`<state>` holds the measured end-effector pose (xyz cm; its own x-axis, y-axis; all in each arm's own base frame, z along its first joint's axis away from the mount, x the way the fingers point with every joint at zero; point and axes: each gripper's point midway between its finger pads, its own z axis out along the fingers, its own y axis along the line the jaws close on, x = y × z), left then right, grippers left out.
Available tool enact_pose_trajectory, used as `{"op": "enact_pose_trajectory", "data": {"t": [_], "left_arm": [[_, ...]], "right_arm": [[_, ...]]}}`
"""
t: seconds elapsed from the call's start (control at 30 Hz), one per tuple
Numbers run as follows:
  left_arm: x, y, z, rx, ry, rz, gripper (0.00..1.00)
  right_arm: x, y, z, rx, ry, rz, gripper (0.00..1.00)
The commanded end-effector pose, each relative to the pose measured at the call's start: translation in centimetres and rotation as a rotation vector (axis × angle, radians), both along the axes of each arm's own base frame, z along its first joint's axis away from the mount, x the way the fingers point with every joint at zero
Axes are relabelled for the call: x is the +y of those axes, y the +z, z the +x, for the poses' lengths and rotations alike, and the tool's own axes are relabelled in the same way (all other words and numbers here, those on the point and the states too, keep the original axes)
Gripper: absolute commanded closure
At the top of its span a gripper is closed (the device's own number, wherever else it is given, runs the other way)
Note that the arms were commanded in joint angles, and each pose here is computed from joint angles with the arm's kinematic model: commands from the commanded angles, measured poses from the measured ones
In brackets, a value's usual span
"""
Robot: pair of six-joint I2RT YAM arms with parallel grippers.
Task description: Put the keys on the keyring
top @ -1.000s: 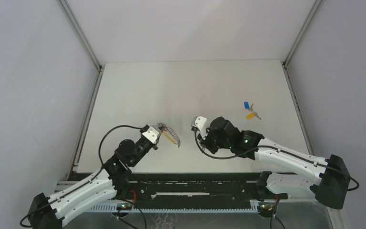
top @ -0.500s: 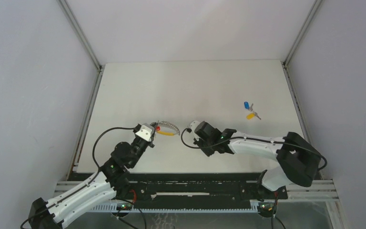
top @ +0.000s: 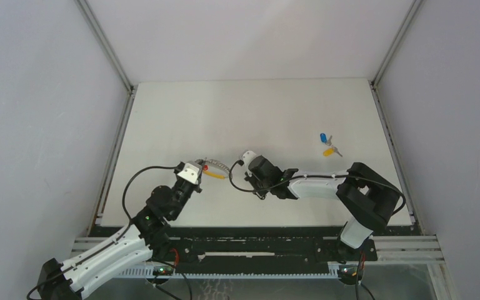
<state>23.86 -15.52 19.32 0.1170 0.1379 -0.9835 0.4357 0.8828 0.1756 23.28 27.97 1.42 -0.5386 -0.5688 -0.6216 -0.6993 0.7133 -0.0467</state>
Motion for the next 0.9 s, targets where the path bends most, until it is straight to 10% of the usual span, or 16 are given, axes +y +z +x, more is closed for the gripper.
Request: {"op": "enact_pose_trajectory", "data": {"t": [0.0,0.87], "left_arm": [[0.3,1.2,0.1,-0.043,0.02,-0.069,1.0],[1.3,1.7,-0.1,-0.068,0.059,-0.12,1.0]], "right_arm": [[1.8,1.6,2.4,-0.109,-0.034,0.093,1.0],[2.6,2.3,3.6,-0.335,-0.04,0.117,0.99]]}}
